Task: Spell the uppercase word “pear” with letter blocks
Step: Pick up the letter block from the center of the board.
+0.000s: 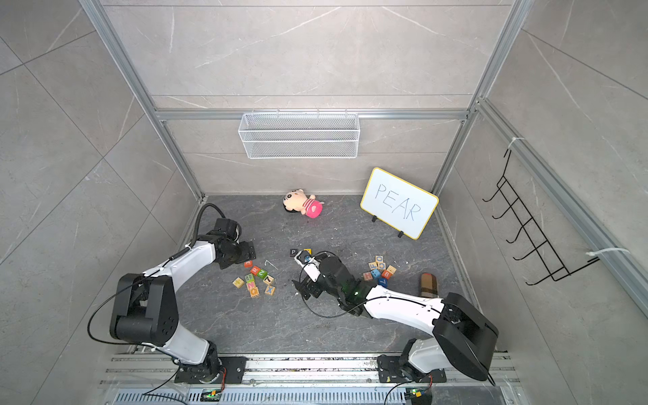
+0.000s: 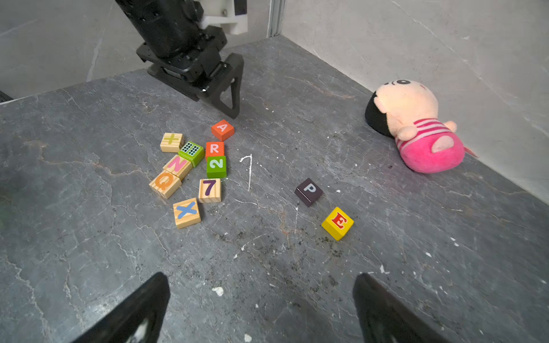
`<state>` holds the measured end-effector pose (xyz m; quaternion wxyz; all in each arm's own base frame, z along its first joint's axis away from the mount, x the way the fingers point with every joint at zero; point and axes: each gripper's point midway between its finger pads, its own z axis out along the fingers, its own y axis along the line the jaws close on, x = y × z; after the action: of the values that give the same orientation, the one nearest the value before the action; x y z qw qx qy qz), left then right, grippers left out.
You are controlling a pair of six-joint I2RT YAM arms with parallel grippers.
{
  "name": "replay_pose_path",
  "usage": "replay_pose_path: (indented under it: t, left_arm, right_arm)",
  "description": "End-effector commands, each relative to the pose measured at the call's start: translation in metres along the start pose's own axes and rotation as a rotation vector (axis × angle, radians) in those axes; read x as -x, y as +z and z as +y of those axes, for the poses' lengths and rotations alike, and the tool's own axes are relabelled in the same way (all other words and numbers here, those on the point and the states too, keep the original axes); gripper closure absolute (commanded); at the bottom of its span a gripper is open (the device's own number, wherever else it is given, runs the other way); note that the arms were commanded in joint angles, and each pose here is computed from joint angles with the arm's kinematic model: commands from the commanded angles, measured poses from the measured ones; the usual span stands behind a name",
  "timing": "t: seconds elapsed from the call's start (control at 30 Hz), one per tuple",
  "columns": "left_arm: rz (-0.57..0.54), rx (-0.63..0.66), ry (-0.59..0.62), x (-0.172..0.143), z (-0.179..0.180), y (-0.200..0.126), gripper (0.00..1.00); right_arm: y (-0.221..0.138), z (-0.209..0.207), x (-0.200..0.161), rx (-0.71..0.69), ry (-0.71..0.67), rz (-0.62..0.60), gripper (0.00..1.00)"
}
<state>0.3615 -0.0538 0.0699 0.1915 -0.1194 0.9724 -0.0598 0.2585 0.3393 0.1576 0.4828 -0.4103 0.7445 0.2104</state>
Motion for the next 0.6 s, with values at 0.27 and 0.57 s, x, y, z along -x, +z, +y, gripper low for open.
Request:
replay_pose_path:
  t: [0.27, 0.57]
  left_arm:
    - [0.055, 0.045, -0.017, 0.002, 0.004, 0.022, 0.14]
    - [0.098, 0.092, 0.0, -0.002, 0.011, 0.042, 0.25]
  right_arm:
    - [0.042, 0.044, 0.012, 0.253, 0.114, 0.046, 0.01]
    - [0.07, 0.05, 0.014, 0.285, 0.17, 0.061, 0.01]
